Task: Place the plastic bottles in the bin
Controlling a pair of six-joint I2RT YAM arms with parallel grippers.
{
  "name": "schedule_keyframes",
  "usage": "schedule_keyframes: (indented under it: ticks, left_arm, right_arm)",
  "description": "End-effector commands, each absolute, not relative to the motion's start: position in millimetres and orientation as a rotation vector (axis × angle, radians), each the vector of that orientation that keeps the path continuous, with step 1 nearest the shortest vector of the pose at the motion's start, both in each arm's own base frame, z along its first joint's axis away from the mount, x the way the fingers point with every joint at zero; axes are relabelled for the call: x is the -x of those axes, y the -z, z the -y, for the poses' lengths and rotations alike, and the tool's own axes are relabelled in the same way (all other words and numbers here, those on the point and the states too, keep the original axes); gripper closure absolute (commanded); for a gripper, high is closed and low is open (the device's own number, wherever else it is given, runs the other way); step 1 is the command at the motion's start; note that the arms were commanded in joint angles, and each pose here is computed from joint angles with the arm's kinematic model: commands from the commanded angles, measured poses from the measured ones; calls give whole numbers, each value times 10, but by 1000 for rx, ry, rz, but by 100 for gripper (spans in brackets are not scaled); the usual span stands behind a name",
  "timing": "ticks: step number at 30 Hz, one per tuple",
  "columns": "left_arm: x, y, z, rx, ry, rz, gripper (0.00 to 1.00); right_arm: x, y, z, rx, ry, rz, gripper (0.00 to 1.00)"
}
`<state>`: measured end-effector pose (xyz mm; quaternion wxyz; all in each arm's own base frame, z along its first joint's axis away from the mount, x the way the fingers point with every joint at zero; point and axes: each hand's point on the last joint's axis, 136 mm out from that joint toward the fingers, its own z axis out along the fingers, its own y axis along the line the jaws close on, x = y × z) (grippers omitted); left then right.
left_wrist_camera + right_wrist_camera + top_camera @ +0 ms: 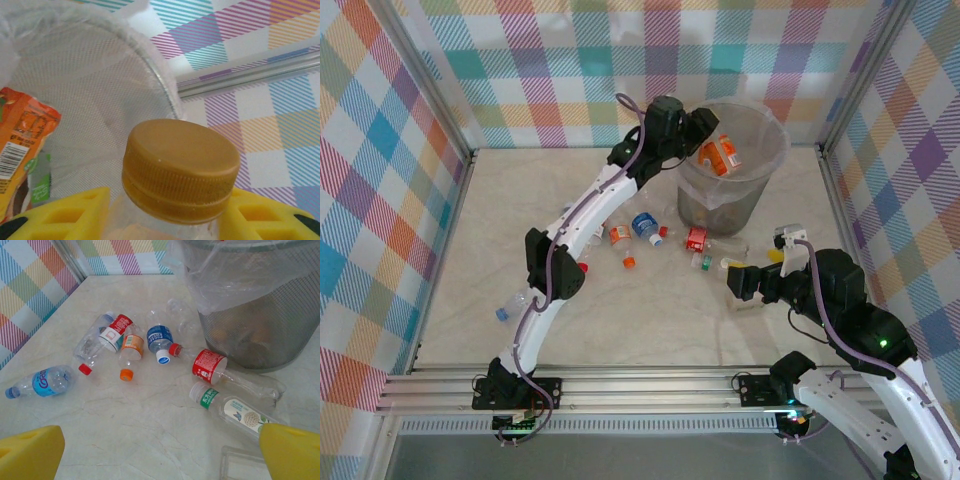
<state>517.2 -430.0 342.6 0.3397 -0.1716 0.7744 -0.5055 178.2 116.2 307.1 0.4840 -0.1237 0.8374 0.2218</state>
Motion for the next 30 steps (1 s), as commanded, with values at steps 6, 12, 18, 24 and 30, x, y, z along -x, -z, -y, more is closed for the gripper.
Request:
schedule_keyframes:
  ticks: [6,12,18,24,30]
  left_arm:
    - [-5148,-3644,4260,383,1298,-1967,27]
    - [-5091,-3799,4214,306,1268,-1944,9]
    - [-4981,-4148,4294,157,1333,-1845,7]
    - [-4827,-4696,4410,-30,1465,-1619,5]
    - [-4634,-4957,4430,-167,1501,-1529,1]
  right_arm:
    - [-1765,-3163,-1121,271,-546,-2021,0]
    - [-1770,-3148,-1134,265,-556,-2026,0]
    - [-1791,-3111,-1149,254,-561,-2040,0]
    - [-1818,-3019,-1178,253,-564,-2056,0]
    - [-1843,-2909,-1197,250,-561,-2084,0]
